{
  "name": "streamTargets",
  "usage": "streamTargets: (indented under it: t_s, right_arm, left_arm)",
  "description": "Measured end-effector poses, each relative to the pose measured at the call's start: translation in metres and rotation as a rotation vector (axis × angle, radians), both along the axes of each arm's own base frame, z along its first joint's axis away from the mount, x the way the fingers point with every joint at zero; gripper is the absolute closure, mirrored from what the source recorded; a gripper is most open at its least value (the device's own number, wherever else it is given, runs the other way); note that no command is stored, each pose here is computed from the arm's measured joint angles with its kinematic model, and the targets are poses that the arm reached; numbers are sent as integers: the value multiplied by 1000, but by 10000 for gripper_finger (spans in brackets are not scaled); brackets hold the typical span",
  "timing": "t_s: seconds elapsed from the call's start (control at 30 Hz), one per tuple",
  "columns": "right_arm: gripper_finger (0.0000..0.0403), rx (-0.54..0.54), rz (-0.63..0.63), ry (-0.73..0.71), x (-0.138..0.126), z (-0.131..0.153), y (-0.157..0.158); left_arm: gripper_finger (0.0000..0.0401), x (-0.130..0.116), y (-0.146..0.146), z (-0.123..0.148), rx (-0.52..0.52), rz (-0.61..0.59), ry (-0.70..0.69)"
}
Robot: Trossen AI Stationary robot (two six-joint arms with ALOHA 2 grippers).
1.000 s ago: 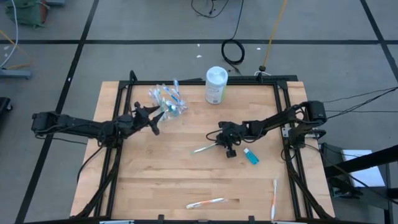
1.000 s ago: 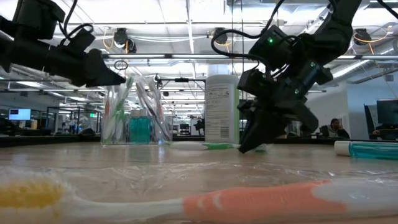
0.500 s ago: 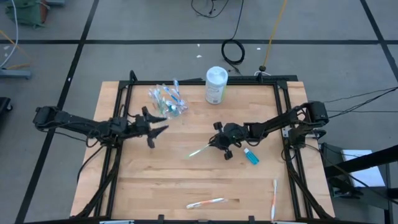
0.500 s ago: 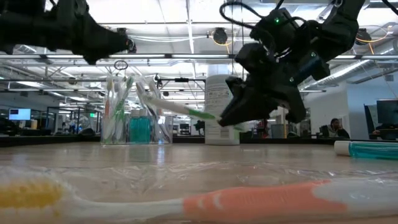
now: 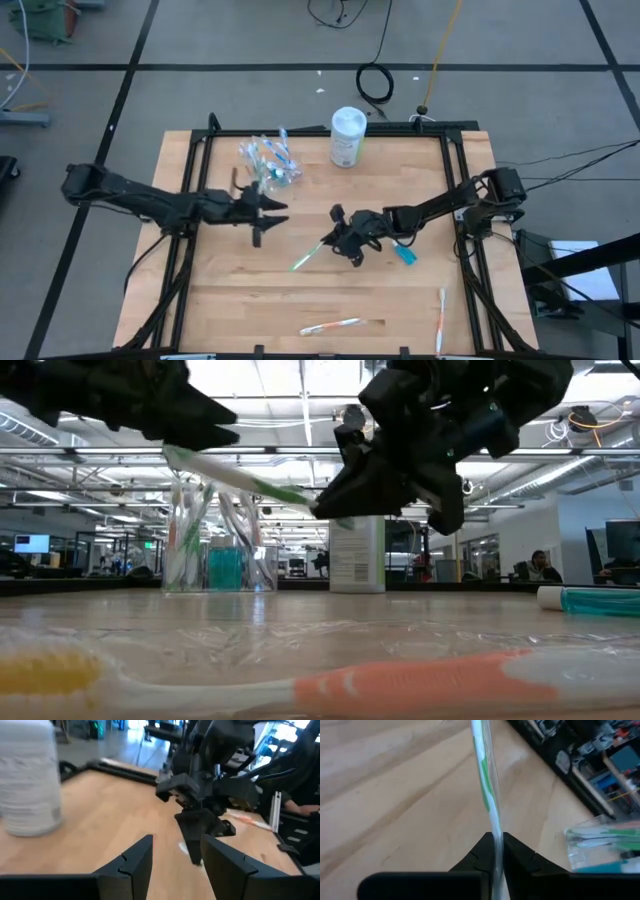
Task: Pick & Place toothbrushing station
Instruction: Put the green toothbrush into the right of the transparent organizer
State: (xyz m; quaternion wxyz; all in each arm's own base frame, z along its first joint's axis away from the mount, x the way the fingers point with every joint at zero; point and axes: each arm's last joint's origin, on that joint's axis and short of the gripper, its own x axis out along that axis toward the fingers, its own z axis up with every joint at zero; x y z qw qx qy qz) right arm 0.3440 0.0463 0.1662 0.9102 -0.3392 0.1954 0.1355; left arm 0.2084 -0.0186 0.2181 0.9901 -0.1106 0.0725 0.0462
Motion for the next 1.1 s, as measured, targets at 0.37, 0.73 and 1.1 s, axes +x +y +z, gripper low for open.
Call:
streamTargets:
  t_s: [0.37, 0.73, 1.1]
  right_arm:
    - [384, -220, -107, 29, 3, -6, 1]
    - [383, -371, -164, 4, 4, -3, 2]
    - [383, -469, -139, -39, 6, 2, 2]
  left_arm:
    - [229, 59, -4, -25, -220, 1, 315]
    - [229, 88, -8, -41, -236, -77, 415]
    - [229, 89, 2, -43, -218, -28, 423]
